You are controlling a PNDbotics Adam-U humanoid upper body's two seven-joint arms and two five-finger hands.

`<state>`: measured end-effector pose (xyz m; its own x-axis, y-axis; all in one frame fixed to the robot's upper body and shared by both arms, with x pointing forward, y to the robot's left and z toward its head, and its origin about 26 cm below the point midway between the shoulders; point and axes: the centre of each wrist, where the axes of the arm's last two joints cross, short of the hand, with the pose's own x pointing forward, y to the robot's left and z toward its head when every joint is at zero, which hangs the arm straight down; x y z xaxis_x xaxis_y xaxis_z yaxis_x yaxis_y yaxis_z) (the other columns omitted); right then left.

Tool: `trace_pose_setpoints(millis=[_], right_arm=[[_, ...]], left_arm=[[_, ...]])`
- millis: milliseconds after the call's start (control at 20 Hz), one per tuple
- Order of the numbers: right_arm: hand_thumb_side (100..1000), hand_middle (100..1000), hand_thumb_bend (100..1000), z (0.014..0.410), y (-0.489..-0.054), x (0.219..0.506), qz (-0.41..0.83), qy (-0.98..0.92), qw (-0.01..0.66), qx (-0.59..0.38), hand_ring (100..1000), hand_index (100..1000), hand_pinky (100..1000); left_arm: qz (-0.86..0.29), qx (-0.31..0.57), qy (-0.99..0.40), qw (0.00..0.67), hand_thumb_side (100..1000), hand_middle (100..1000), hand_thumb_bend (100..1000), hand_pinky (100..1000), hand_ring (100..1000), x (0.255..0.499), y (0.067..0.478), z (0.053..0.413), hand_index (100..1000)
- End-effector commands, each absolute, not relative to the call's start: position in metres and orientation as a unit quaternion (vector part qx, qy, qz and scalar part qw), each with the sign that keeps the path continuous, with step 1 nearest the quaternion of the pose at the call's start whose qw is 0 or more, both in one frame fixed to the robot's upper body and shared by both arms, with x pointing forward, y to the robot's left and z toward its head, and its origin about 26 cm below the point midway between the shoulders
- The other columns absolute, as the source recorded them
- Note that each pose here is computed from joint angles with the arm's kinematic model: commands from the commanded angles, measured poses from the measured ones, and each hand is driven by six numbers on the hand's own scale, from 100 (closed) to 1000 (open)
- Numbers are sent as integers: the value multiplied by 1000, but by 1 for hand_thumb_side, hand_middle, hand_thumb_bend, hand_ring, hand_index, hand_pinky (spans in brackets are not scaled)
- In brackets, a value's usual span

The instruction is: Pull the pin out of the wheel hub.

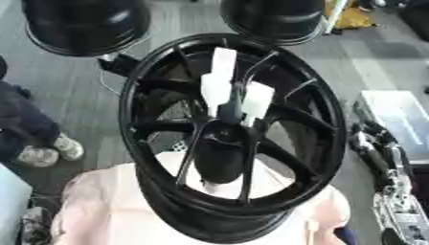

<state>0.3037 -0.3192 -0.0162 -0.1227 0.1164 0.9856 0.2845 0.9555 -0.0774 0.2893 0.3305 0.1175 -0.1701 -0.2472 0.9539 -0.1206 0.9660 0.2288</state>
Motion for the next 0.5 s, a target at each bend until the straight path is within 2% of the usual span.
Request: trace_pose_setpoints(millis=[50,100,250,500], right_arm=[[432,719,245,-10,-323,306,-62,-752,641,-140,580,830,661],[432,718,246,-10,-323,306,-61,-751,642,-140,580,830,661],[431,718,246,-10,-324,306,-59,-751,642,-141,579,830,661],[431,718,248,-9,-327,306,-54,-751,642,-146,579,830,661]], left_arm=[[-58,129,-776,614,751,638,316,757,736,290,332,130,700],[-64,132,-779,610,742,639,323,758,737,290,334,133,701],[-107,147,-789,587,643,643,382,760,740,293,340,149,708],[-278,187,-791,511,575,653,431,765,741,310,357,195,733]])
